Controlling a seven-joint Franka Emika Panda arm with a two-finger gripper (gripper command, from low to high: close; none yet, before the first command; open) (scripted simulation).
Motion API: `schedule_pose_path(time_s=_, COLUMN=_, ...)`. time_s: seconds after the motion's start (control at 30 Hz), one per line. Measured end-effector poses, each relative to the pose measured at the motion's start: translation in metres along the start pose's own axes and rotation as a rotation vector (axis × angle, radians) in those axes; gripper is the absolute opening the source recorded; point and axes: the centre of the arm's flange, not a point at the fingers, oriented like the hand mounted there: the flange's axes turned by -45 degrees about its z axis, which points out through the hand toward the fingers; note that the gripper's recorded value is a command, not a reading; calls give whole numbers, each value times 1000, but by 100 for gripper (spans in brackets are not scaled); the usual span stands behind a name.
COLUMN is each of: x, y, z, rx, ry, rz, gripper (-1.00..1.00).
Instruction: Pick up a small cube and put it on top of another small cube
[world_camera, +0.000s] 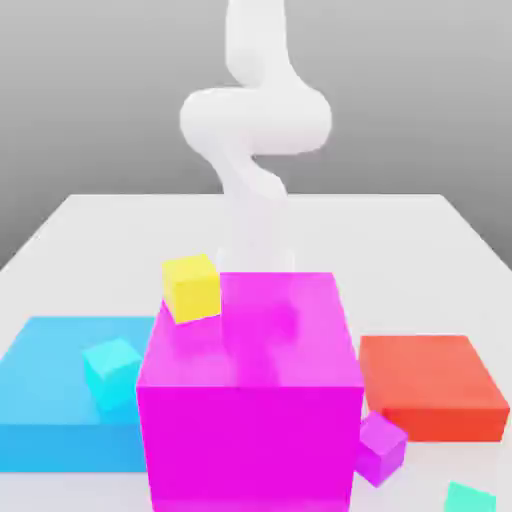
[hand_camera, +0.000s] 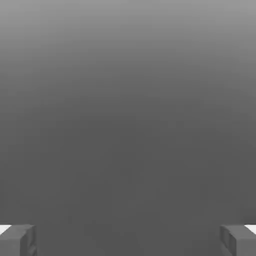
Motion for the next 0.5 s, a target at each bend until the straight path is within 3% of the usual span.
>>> schedule_pose_path(time_s=0.5, x=-28, y=-84, z=243, rx=-157, ry=-332, rz=141, gripper=0)
